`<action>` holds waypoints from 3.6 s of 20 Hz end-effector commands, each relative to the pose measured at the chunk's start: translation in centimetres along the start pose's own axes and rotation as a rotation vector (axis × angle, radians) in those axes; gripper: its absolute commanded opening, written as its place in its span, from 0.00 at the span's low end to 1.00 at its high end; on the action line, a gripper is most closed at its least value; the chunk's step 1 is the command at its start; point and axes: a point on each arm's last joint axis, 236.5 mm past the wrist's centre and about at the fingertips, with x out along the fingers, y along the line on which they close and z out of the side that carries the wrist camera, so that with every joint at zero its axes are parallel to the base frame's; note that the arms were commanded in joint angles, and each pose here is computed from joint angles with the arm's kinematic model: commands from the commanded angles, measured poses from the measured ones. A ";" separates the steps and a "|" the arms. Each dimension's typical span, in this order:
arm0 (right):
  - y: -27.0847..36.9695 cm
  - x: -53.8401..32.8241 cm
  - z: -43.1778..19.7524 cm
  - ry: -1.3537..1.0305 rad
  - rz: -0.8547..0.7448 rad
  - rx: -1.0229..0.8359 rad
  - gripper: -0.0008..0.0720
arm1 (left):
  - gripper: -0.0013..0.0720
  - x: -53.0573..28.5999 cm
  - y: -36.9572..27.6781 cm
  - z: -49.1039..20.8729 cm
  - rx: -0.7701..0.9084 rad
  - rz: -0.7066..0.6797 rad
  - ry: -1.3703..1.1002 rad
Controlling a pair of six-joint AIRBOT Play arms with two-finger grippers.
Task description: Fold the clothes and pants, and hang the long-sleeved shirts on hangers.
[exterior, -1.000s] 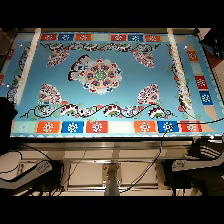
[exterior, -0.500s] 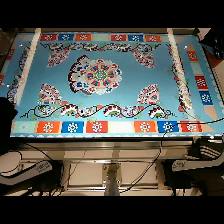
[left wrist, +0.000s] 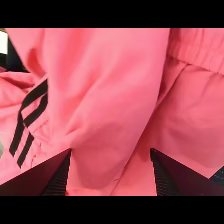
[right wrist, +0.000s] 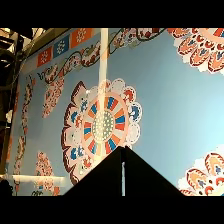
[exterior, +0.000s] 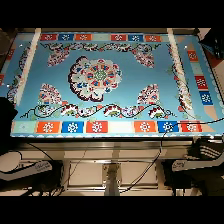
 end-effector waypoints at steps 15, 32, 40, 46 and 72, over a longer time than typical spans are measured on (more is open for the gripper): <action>0.0 0.0 0.0 0.000 0.000 0.000 0.03 | 0.02 -15.8 -15.6 8.8 0.191 -0.298 -0.450; 0.1 0.0 0.6 -0.025 0.001 0.011 0.03 | 0.02 -48.4 -45.2 -10.0 0.724 -1.184 -0.658; -3.4 -0.3 0.2 -0.004 -0.148 -0.017 0.41 | 0.71 -54.5 -53.9 -14.6 0.763 -1.338 -0.868; -3.4 -0.3 -0.6 0.027 -0.146 -0.025 0.14 | 0.15 -49.3 -51.1 -7.9 0.701 -1.162 -0.858; -2.9 15.2 -38.7 0.895 0.059 -0.398 0.47 | 0.02 -19.3 -39.5 -13.9 0.369 -1.199 0.079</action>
